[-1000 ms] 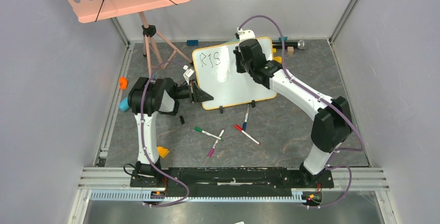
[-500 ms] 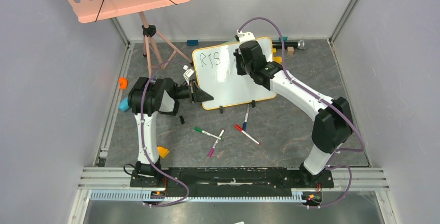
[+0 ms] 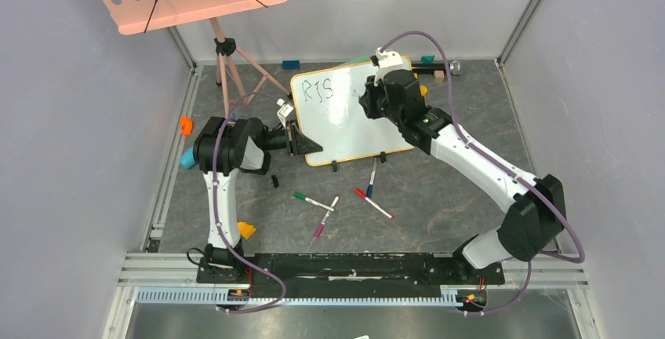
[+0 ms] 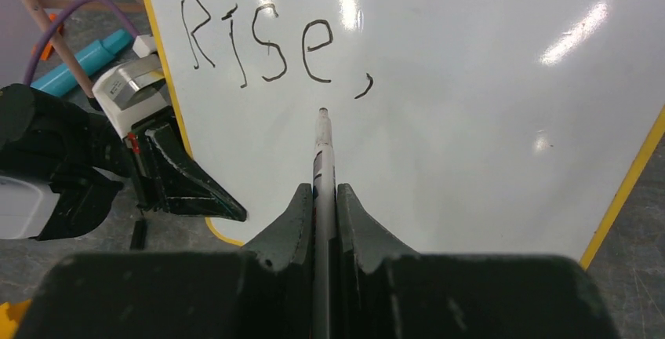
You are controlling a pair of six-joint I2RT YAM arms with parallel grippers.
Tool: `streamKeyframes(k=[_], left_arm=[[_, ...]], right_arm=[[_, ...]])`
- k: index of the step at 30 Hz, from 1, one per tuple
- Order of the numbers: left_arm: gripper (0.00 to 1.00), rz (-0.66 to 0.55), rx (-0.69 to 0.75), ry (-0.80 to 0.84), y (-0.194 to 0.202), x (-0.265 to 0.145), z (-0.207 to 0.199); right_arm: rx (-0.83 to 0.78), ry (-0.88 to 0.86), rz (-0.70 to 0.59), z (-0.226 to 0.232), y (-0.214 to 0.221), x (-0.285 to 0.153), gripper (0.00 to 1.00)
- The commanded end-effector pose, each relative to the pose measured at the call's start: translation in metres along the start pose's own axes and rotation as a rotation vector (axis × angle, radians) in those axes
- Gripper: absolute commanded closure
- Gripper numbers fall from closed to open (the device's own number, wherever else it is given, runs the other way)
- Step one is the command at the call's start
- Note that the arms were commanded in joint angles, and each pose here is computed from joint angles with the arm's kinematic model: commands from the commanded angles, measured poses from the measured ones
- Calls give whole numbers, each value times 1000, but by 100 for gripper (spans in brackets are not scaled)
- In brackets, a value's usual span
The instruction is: Write a sentence on the whiteboard
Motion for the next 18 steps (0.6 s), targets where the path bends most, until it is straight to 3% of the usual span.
streamKeyframes(k=[1, 18], left_arm=[[98, 55, 66, 98, 20, 0, -10], [98, 55, 68, 99, 19, 0, -10]], right_arm=[[48, -53, -62, 4, 0, -9, 100], [-87, -1, -14, 58, 46, 7, 100]])
Point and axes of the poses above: each gripper's point midway between its finger pads, its own x axis out along the fingers, its own z axis along the line the jaws close on, y = z × x, the point moved 7 cm from there along -x, back along the fingers, and after that the axes turned 14 degrees about x, right-handed, at the moved point
